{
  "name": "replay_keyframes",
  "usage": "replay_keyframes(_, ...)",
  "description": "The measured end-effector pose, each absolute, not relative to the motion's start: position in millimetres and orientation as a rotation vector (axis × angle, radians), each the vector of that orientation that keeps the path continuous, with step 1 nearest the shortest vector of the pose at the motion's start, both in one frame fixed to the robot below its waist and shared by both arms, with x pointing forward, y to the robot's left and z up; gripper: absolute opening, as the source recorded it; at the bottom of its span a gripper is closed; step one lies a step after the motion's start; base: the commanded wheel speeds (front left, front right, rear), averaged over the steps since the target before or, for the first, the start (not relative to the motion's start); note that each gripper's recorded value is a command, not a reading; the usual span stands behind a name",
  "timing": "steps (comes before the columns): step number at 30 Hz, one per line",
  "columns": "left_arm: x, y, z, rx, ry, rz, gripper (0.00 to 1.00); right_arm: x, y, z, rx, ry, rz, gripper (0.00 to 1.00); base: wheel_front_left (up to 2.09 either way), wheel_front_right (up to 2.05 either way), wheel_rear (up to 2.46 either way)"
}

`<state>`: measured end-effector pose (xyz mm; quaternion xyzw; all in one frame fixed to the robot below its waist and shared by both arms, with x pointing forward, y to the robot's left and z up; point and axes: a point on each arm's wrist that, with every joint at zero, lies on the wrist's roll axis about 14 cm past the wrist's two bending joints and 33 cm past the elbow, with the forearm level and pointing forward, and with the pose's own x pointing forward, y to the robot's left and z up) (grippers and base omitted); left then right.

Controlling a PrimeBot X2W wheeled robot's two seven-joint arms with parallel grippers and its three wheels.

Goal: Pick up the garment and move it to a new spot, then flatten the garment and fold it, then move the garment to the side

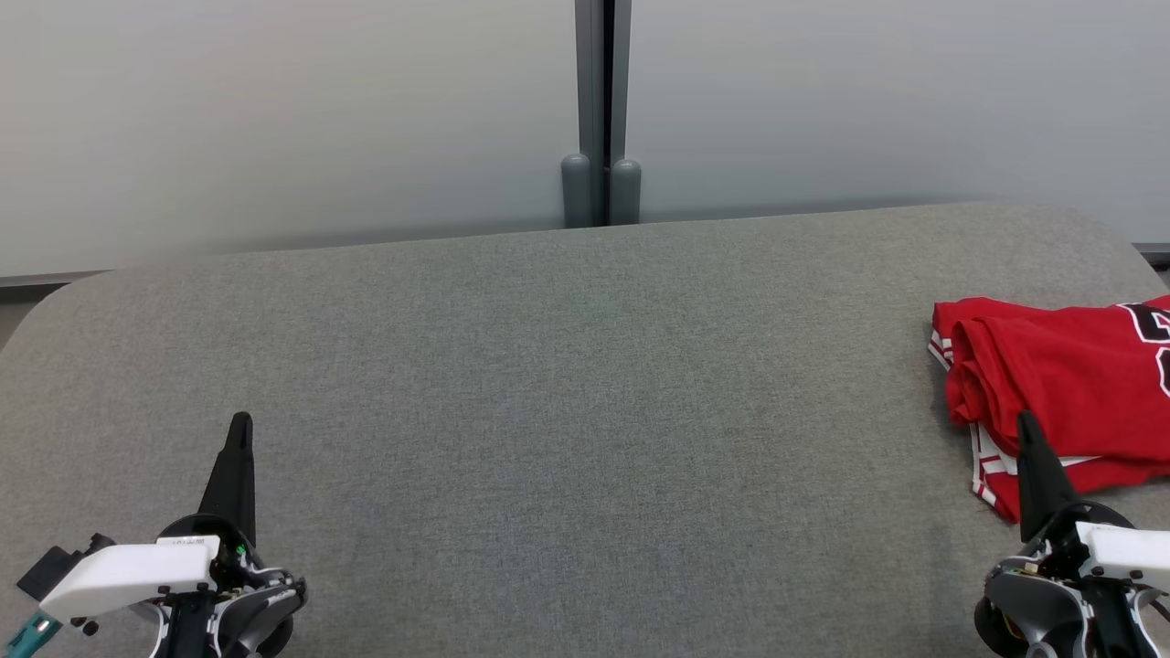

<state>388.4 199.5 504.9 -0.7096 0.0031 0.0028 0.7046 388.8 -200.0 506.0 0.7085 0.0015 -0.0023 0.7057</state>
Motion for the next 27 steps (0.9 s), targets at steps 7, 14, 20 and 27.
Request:
replay_keyframes(7,388.4,199.5,504.9,-1.578,0.007,0.006,0.00,388.8,-199.9,506.0,1.576,0.003,-0.005,0.00,0.00,0.00,0.00)
replay_keyframes(14,388.4,199.5,504.9,-1.578,0.007,0.006,0.00,388.7,-199.9,506.0,1.577,0.003,-0.005,0.00,0.00,0.00,0.00)
replay_keyframes(20,388.3,199.5,504.9,-1.578,0.006,0.007,0.00,388.7,-199.7,506.0,1.578,0.003,-0.005,0.00,0.00,0.00,0.00)
replay_keyframes(27,388.3,199.6,504.9,-1.579,0.006,0.007,0.00,388.7,-200.0,505.9,1.578,0.002,-0.006,0.00,0.00,0.00,0.00)
